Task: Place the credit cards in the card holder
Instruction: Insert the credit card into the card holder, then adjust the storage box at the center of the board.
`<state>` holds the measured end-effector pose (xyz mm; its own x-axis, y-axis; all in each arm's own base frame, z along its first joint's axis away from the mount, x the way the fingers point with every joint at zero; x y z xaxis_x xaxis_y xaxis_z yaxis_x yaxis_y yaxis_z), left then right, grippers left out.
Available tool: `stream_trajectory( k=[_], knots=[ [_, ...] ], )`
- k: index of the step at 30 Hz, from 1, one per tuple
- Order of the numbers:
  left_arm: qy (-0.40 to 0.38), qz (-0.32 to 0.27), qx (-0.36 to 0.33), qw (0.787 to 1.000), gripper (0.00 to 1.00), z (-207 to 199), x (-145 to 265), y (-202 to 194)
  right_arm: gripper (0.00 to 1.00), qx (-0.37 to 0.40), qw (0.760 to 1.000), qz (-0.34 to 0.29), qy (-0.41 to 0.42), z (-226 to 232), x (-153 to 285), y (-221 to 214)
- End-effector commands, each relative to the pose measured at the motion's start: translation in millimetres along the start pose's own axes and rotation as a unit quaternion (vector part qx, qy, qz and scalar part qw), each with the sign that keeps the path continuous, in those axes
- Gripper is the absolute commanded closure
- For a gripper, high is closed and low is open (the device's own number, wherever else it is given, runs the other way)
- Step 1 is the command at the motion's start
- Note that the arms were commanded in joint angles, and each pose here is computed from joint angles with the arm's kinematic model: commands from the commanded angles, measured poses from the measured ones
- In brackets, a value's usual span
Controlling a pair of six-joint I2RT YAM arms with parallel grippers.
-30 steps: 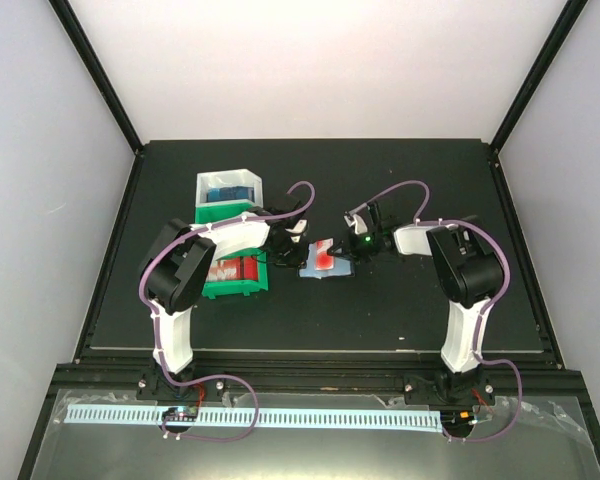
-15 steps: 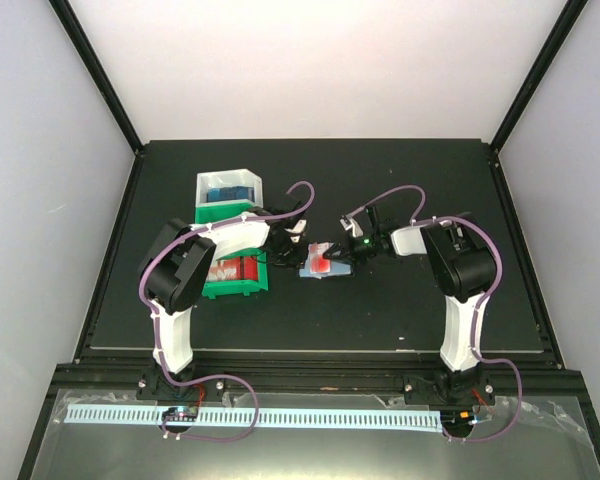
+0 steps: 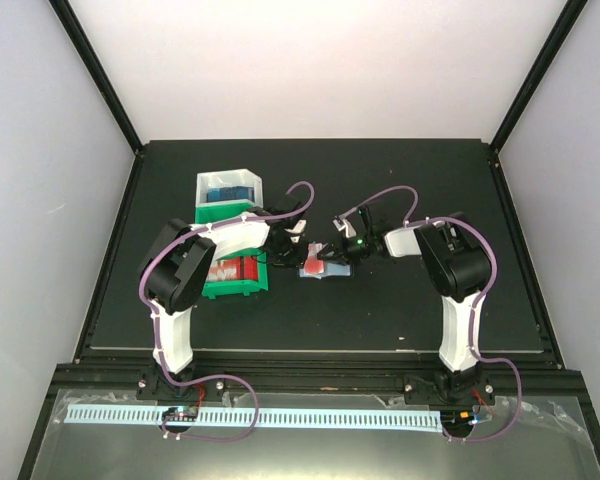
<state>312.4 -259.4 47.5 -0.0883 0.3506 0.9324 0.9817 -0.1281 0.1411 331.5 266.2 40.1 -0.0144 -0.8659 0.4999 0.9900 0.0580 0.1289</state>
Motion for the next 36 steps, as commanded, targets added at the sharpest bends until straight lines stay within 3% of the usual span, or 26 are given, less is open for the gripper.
stream_trajectory(
  k=[1,7,10,13,19,22,30,36],
  knots=[
    [0.013,0.025,0.003,1.0,0.91,6,-8,-14,0.96,-0.037,0.999,0.011,-0.027,-15,-18,-18],
    [0.01,0.023,0.001,1.0,0.91,6,-6,-16,0.95,-0.046,0.999,0.01,-0.022,-12,-26,-22],
    [0.013,0.02,-0.001,1.0,0.9,6,-4,-16,0.9,-0.035,0.999,-0.004,-0.032,-5,-18,-18],
    [0.014,0.015,-0.004,1.0,0.88,6,1,-14,0.78,-0.029,0.997,-0.018,-0.065,4,-5,-14],
    [0.004,-0.019,-0.016,1.0,0.81,-2,30,-1,0.44,-0.003,0.991,-0.063,-0.122,30,34,-4],
    [0.003,-0.035,-0.024,0.999,0.77,-4,44,4,0.37,0.007,0.986,-0.072,-0.15,38,47,-1],
    [0.045,-0.009,-0.023,0.999,0.68,22,38,-21,0.31,0.032,0.965,-0.116,-0.233,51,83,12],
    [0.069,0.009,-0.01,0.998,0.65,39,37,-35,0.31,0.035,0.964,-0.114,-0.238,54,86,11]
  ],
)
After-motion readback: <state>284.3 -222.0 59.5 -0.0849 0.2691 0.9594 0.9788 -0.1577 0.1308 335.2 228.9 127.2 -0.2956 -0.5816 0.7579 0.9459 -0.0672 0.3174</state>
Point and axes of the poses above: each gripper's point midway between its finger pads, its own x axis back along the fingers, its own z axis along the line the jaws close on, y = z × x, the point moved 3 cm from there along x, back along the fingers, and after that the axes turned 1 degree about x, right-handed, at the moved point
